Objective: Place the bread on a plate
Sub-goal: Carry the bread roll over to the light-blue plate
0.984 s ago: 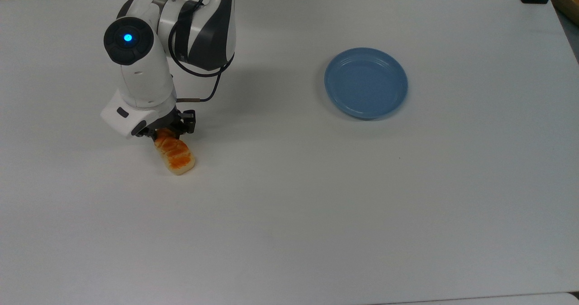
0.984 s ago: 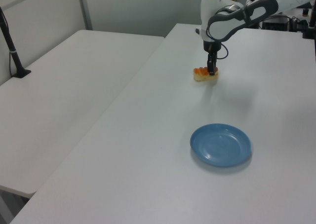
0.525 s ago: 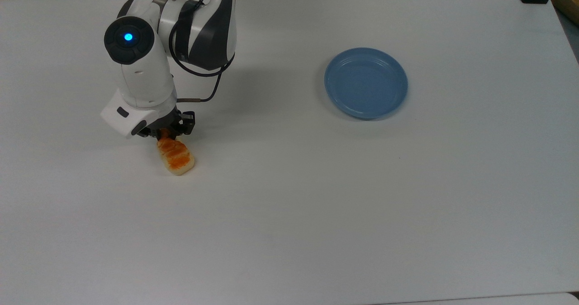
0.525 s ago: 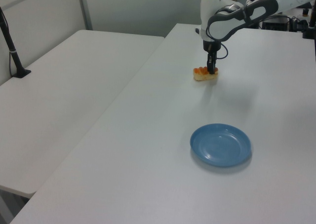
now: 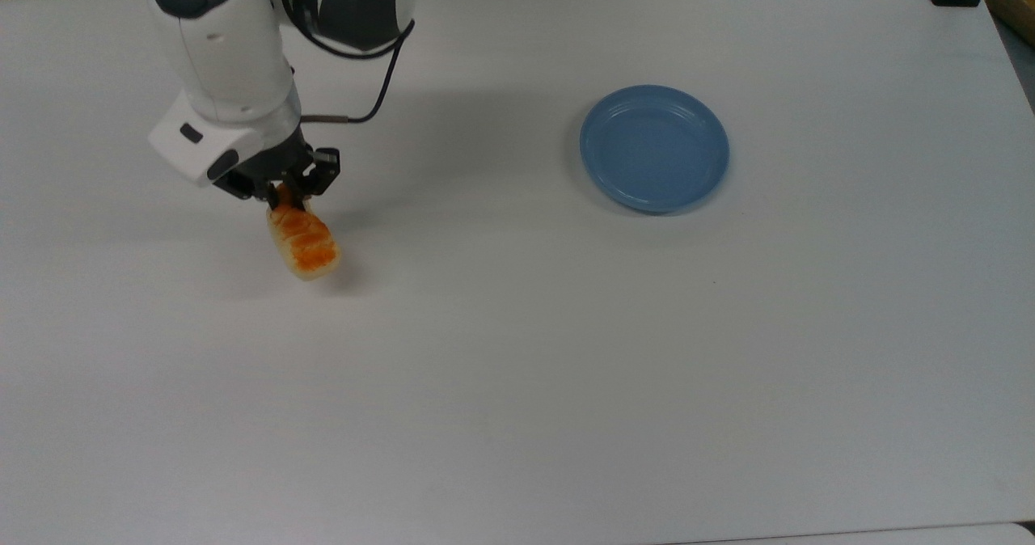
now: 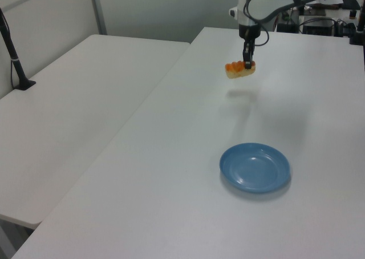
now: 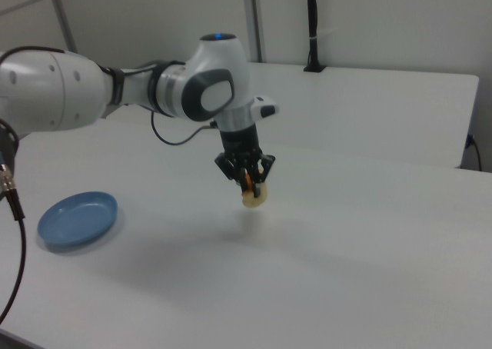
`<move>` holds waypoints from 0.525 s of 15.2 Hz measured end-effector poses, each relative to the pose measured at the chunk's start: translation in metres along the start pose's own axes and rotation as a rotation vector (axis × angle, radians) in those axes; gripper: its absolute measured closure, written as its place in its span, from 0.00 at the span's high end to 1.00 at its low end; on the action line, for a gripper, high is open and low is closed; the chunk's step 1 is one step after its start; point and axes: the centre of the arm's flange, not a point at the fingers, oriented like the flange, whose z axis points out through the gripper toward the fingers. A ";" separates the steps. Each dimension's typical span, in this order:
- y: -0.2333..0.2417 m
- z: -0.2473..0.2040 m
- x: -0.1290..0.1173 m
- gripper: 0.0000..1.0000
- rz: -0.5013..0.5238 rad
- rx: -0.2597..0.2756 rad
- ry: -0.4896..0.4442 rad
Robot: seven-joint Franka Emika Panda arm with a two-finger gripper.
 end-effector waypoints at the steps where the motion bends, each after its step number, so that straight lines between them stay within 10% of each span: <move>1: -0.005 -0.012 -0.003 0.25 -0.005 0.009 -0.002; 8: -0.085 -0.059 -0.012 0.25 -0.061 0.129 -0.071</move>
